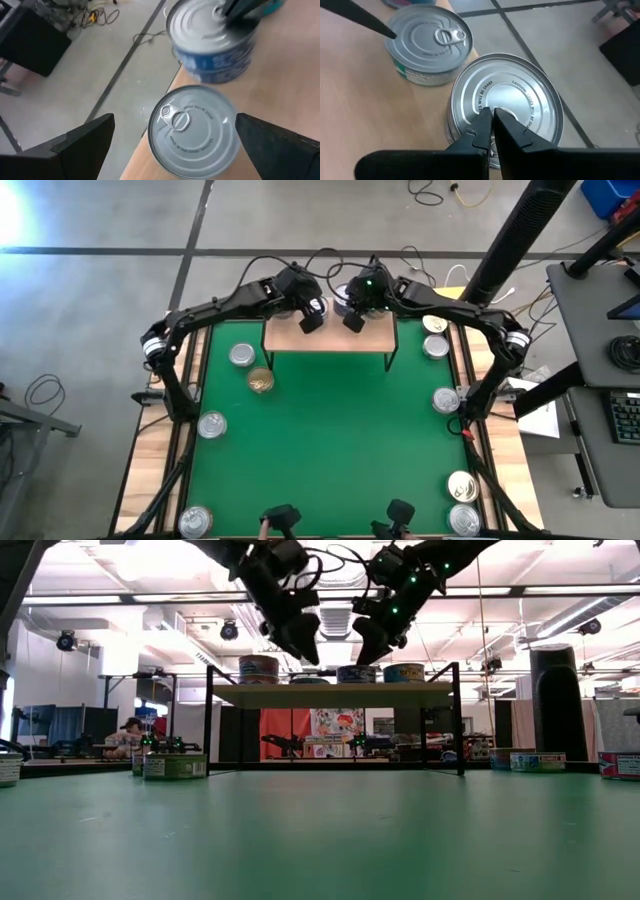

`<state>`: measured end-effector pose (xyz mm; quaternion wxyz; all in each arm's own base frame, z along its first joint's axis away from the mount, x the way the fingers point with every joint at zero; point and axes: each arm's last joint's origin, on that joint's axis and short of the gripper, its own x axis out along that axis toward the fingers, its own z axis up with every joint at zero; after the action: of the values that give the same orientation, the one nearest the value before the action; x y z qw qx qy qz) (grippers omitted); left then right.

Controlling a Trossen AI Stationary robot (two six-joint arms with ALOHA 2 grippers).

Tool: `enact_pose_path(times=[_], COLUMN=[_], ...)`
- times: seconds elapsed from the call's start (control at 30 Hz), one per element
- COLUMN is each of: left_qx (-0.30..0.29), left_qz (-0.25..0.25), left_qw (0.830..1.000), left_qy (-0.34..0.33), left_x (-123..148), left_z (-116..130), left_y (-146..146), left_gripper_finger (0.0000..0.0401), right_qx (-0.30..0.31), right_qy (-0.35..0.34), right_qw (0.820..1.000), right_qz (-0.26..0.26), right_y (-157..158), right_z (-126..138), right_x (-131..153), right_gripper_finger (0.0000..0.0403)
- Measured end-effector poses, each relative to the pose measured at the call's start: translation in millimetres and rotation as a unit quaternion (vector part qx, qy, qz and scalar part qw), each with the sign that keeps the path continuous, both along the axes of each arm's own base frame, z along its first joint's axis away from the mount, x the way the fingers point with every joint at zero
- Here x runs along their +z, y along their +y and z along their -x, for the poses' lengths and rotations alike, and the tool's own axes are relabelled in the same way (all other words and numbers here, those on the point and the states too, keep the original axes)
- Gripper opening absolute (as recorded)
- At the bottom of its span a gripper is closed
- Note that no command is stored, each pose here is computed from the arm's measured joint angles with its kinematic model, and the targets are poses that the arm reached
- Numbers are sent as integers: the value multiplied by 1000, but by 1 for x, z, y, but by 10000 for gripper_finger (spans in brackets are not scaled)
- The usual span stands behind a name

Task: Stack canned seafood by type on shelf
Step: Put the green blue tuna can on the shelf, then put the top red tuna can on the shelf

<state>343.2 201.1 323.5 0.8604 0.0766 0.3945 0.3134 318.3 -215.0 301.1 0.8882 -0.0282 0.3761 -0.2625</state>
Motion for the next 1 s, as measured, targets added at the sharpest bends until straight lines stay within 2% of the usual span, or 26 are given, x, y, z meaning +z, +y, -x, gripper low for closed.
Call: enact_pose_path(times=[0.3,0.77,1.0], left_qx=[-13,-27,-47], left_qz=[-13,6,22], left_qw=[999,999,998], left_qy=[-26,-38,-32], left_x=[19,14,7], left_z=[4,3,-1], left_y=[-15,-17,-27], left_gripper_finger=[400,400,400], right_qx=[-10,-10,-4], right_qy=[-13,-35,-39], right_qw=[1000,999,999], right_qz=[-23,-21,-15], right_y=[5,15,30], right_z=[-1,5,20], right_x=[1,18,39], right_gripper_finger=[12,12,12])
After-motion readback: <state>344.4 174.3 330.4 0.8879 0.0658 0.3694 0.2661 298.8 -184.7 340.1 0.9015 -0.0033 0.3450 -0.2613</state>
